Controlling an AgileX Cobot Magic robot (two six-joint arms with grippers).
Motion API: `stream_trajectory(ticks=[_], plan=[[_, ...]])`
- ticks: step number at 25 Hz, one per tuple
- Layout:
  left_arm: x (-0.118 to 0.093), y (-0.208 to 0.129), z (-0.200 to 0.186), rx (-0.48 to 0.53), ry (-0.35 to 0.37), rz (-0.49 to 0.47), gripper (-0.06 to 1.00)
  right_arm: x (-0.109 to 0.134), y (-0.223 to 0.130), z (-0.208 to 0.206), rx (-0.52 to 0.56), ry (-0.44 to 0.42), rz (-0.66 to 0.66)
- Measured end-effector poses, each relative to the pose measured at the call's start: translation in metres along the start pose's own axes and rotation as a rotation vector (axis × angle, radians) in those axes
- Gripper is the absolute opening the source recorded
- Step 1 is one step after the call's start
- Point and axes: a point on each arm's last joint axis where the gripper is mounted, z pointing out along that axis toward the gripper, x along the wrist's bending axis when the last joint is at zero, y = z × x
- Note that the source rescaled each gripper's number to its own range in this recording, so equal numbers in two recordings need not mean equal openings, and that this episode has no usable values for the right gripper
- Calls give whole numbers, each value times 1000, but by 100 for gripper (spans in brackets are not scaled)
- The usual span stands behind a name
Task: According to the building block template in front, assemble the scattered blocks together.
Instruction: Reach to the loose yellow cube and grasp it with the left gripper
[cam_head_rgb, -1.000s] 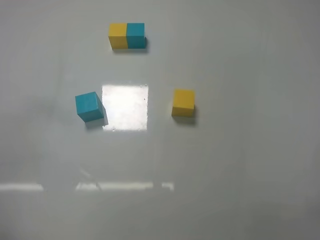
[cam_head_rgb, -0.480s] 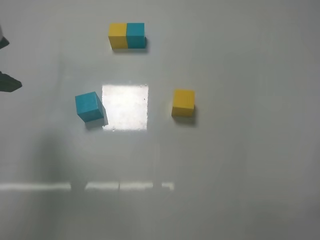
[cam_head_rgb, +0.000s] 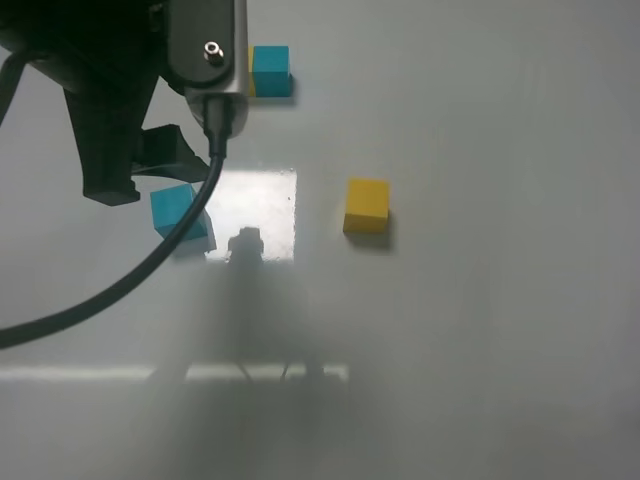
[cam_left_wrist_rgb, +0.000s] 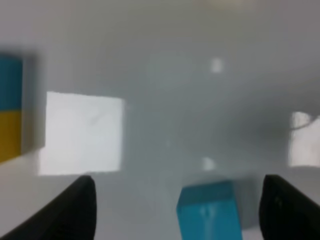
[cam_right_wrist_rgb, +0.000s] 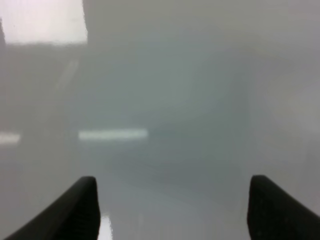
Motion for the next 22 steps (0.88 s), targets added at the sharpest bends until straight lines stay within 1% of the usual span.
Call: stream_trajectory(ticks=[4,8,16,22], plan=[[-5,29,25,-10,-29,54,77,0,0,0,0,0,0],[-7,53,47,-21,-46,77,77,0,0,0,0,0,0],[-8,78,93,-8,-75,83,77,0,0,0,0,0,0],[-13,90,106,-24,-93,83,77,0,0,0,0,0,0]])
